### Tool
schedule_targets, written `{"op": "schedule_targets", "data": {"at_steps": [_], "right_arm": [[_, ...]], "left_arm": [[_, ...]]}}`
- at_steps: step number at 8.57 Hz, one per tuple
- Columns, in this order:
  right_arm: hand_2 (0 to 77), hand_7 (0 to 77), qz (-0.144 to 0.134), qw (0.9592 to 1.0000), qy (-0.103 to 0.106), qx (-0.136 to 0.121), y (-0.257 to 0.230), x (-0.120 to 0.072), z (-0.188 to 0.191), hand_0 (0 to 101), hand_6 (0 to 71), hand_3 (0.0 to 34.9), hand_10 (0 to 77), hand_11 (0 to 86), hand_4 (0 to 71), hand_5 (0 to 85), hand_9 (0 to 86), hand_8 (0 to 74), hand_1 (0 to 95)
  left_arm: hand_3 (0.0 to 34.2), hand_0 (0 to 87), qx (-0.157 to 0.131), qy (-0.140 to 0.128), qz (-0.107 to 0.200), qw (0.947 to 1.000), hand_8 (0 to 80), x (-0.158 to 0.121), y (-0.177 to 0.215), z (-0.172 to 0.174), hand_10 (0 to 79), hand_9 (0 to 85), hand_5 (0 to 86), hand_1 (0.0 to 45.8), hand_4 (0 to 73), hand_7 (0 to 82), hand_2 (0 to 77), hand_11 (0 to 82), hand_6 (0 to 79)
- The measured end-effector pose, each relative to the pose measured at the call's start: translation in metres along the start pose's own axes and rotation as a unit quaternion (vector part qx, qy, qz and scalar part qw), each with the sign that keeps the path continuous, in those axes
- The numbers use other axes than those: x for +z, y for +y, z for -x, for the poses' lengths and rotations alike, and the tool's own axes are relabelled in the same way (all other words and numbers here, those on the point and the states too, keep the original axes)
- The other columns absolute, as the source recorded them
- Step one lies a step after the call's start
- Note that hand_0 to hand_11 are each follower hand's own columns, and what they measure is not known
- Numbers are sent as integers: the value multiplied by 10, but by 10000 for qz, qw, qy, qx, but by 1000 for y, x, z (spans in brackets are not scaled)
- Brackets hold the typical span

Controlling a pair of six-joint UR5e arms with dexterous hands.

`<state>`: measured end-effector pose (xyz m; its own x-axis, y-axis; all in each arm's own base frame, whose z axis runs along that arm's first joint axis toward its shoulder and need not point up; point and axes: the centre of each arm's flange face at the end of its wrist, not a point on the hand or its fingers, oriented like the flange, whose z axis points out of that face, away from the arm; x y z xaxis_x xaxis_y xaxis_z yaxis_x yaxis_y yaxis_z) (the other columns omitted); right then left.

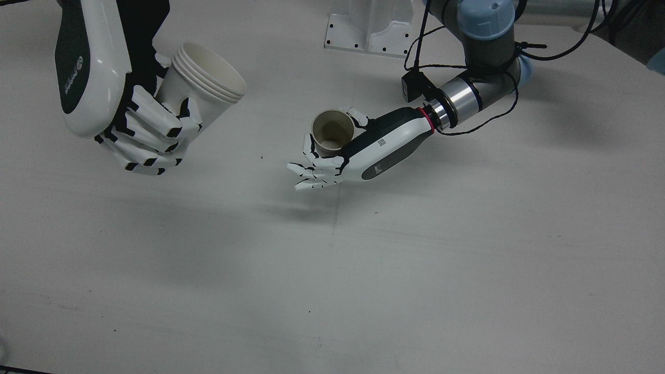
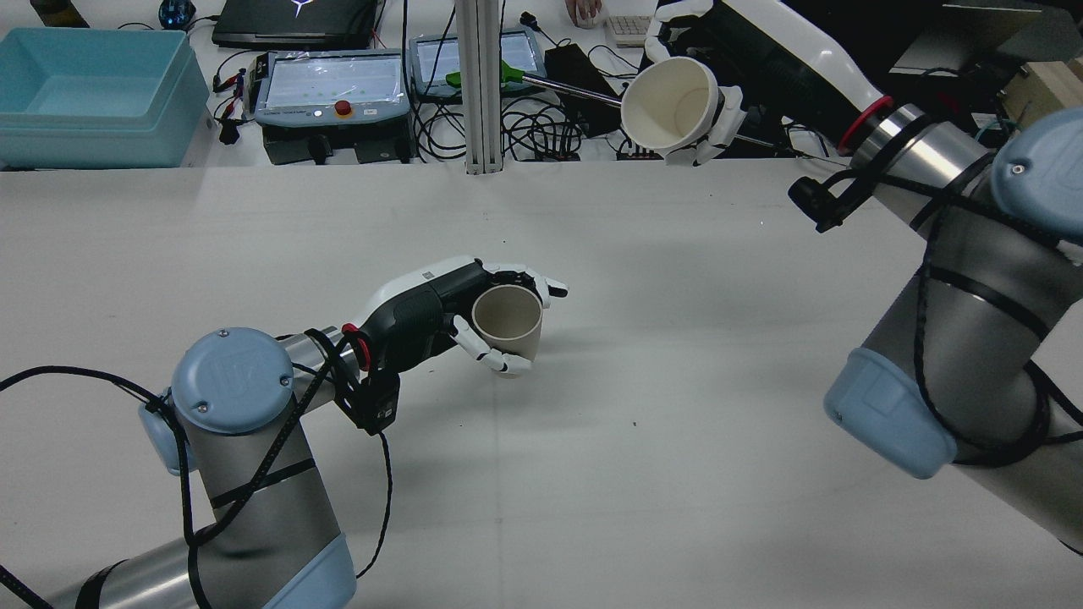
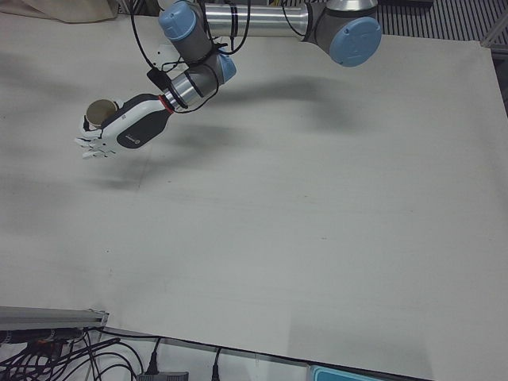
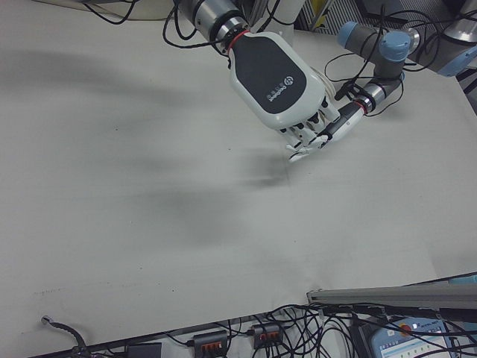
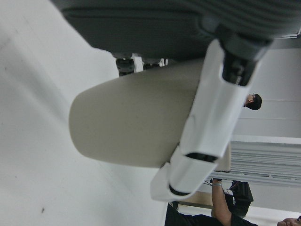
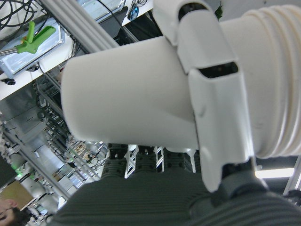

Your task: Pour water

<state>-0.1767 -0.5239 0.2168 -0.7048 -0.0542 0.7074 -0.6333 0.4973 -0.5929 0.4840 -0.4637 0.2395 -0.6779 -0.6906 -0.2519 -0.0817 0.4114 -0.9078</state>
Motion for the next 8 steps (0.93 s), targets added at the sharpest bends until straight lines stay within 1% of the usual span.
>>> {"op": "schedule_targets", "data": {"at_steps": [1,2,3,4,5,6,7,8], "right_arm": [[316,769,-263,9993,-45,247,-26,-12,3,799,704,13,365,529,322,704,556,475,60],[327,764,-601,9967,-87,544,-62,-29,5,799,704,8,393,562,322,704,611,485,44],[327,758,-881,9918,-213,898,-102,-49,5,799,704,8,415,573,322,704,622,507,44],[327,753,-1063,9848,-428,1304,-144,-67,0,798,704,11,420,578,322,704,633,513,44],[327,753,-1203,9745,-630,1786,-191,-84,-17,799,704,1,425,589,322,704,638,524,44],[349,753,-1276,9651,-778,2149,-231,-100,-38,799,704,0,431,649,327,714,682,545,16],[349,753,-1319,9586,-863,2371,-266,-115,-62,799,704,0,431,649,327,714,682,545,16],[355,753,-1388,9548,-864,2483,-300,-127,-93,798,704,0,442,687,327,714,693,556,11]], "left_arm": [[4,804,-55,79,-40,9999,115,-14,-20,-5,71,87,496,305,371,207,256,131,235],[6,803,-79,156,-75,9998,71,-40,-48,-9,71,82,496,305,371,207,256,136,207],[0,805,-61,261,-124,9996,109,-75,-80,-18,71,104,496,305,371,207,256,153,207],[0,805,-21,432,-207,9989,109,-116,-113,-36,71,104,496,305,371,207,256,153,207],[0,805,4,671,-322,9972,109,-163,-148,-61,82,104,496,305,371,207,262,153,191],[0,805,31,907,-421,9950,115,-210,-180,-82,82,104,496,305,365,213,262,136,191],[0,805,78,1141,-530,9920,76,-259,-211,-99,82,98,496,305,365,213,262,136,191],[0,805,120,1302,-628,9894,76,-299,-234,-108,82,98,496,305,365,213,262,142,191]]}}
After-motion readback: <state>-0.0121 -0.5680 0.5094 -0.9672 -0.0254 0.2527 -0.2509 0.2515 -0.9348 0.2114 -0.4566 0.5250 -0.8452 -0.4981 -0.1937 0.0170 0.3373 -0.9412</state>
